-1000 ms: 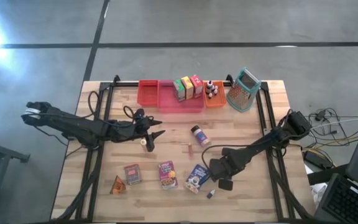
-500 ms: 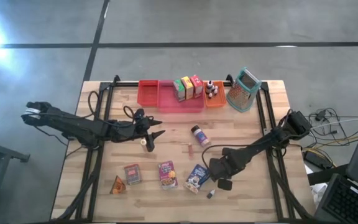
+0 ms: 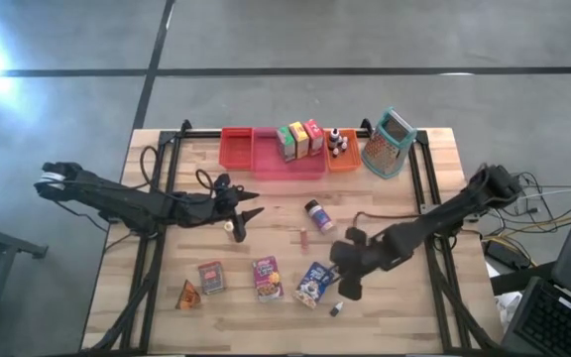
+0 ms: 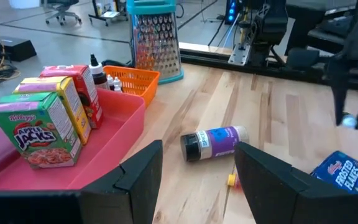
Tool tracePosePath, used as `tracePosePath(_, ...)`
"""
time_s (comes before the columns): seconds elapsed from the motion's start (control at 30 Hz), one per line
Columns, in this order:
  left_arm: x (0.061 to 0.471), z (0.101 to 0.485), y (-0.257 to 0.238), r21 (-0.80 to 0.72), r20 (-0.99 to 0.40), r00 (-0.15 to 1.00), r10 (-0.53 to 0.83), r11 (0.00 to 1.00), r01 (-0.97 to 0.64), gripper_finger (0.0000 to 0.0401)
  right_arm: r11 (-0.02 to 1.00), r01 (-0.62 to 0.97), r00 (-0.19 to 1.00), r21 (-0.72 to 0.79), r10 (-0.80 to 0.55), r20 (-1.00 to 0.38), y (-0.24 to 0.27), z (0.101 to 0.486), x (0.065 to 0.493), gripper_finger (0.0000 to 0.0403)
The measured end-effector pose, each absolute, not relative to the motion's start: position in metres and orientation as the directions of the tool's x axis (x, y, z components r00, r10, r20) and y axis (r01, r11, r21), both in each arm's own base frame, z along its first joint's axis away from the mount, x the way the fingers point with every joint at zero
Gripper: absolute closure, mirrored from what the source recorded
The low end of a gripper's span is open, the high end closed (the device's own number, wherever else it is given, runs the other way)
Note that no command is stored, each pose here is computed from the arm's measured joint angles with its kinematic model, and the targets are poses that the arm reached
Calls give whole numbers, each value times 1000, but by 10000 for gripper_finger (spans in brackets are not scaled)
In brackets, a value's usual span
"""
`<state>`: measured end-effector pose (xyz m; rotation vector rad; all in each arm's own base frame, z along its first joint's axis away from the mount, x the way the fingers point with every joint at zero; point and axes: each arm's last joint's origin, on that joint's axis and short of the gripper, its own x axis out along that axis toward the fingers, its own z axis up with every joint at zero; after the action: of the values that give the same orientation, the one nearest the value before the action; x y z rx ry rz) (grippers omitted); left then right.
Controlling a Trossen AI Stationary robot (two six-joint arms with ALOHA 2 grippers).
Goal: Pick & Place Kitchen Items
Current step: Put the green food coloring bottle into the orange bin
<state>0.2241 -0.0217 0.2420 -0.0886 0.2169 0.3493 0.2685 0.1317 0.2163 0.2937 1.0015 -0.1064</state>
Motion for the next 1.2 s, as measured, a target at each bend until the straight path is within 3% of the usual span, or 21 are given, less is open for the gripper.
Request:
tracePosePath(0.2,235,242,-25,-66,-153,953,261,960,-273,194,987,106,873,119,-36,-486,132,266,283,330)
tracePosePath(0.37,251,242,-33,19,61,994,87,996,-88,194,998,57,976,36,-48,-211,133,291,297,315)
tracePosePath(0.47,259,235,-38,45,140,989,-40,998,34,194,999,41,993,-19,-43,-113,136,295,306,322)
tracePosePath(0.63,270,231,-42,60,196,974,-109,993,99,194,997,49,995,-65,-55,-84,135,294,313,335)
tracePosePath(0.87,288,239,-49,84,216,950,-226,974,212,194,994,76,993,-75,-82,-83,127,291,318,314)
tracePosePath(1.2,309,242,-55,101,218,945,-246,968,229,194,992,91,990,-90,-100,-96,123,286,323,336)
